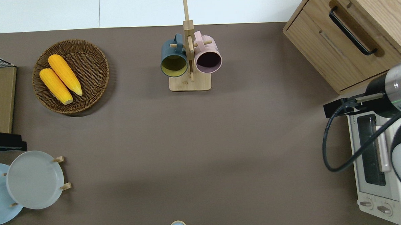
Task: Pick gray plate from low plate rack and place it on table with left arm
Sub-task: 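Move the left gripper down to the gray plate in the low rack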
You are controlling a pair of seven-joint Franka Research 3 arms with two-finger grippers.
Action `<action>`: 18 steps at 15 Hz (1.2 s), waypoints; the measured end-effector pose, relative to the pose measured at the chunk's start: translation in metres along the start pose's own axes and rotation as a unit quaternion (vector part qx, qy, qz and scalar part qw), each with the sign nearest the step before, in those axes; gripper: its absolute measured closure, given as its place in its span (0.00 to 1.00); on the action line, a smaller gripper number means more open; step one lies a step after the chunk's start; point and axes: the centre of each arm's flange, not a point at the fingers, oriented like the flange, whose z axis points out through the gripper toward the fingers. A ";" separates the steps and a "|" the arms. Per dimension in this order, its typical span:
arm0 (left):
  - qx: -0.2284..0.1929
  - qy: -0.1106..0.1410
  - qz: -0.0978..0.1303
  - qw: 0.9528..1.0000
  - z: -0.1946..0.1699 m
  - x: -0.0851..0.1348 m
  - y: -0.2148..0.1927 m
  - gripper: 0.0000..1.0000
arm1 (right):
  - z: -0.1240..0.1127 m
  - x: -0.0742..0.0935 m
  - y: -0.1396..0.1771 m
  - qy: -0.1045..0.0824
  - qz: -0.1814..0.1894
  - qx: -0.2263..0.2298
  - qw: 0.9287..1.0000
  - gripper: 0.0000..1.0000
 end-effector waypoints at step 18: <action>0.172 -0.065 -0.009 0.983 0.072 -0.005 -0.028 0.01 | 0.000 0.000 0.000 0.000 0.000 0.000 1.000 0.01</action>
